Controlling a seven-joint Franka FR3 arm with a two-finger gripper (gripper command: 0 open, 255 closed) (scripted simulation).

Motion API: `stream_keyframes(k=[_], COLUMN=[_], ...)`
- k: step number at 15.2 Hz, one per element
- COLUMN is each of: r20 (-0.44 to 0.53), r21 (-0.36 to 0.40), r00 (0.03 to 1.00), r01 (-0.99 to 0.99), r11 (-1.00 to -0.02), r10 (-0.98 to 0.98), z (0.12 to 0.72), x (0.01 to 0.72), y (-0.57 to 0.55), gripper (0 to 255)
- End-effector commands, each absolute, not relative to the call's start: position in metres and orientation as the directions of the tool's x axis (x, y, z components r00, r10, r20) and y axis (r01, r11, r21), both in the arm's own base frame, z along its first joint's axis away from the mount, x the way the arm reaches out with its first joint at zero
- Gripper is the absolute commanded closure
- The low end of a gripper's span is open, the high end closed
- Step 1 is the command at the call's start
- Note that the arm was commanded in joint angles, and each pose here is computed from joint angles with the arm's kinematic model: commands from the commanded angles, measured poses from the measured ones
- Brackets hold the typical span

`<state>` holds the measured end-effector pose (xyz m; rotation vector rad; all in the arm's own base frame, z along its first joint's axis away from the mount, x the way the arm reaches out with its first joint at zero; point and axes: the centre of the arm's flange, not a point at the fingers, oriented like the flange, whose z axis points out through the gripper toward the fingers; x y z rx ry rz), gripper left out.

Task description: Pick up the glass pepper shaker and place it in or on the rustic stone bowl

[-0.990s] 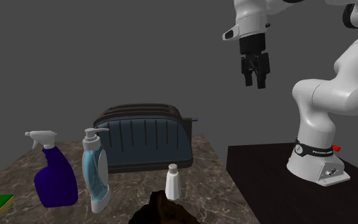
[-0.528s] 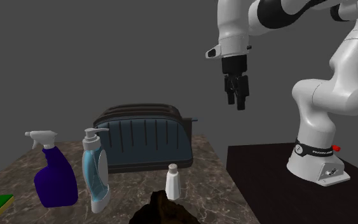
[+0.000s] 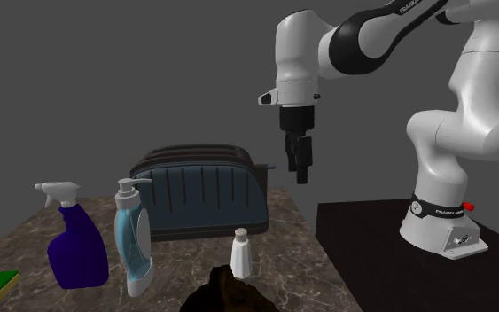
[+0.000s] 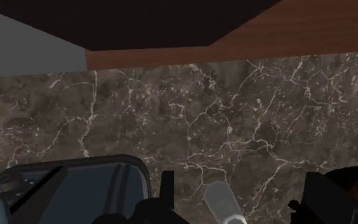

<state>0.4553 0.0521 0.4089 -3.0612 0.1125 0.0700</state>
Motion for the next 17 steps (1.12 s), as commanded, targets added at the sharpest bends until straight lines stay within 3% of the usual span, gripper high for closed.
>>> stream_keyframes(k=[1,11,17], r20=[-0.030,0.052,0.057], r21=[-0.079,-0.092,-0.092], r00=[0.997,0.997,0.996], r01=[-0.072,-0.057,-0.056], r11=[-0.994,-0.994,-0.994], r10=[-0.070,-0.062,-0.062], z=[0.394,0.325,0.295], x=[0.475,0.571,0.579], y=[0.057,0.087,0.091], gripper=[0,0,0])
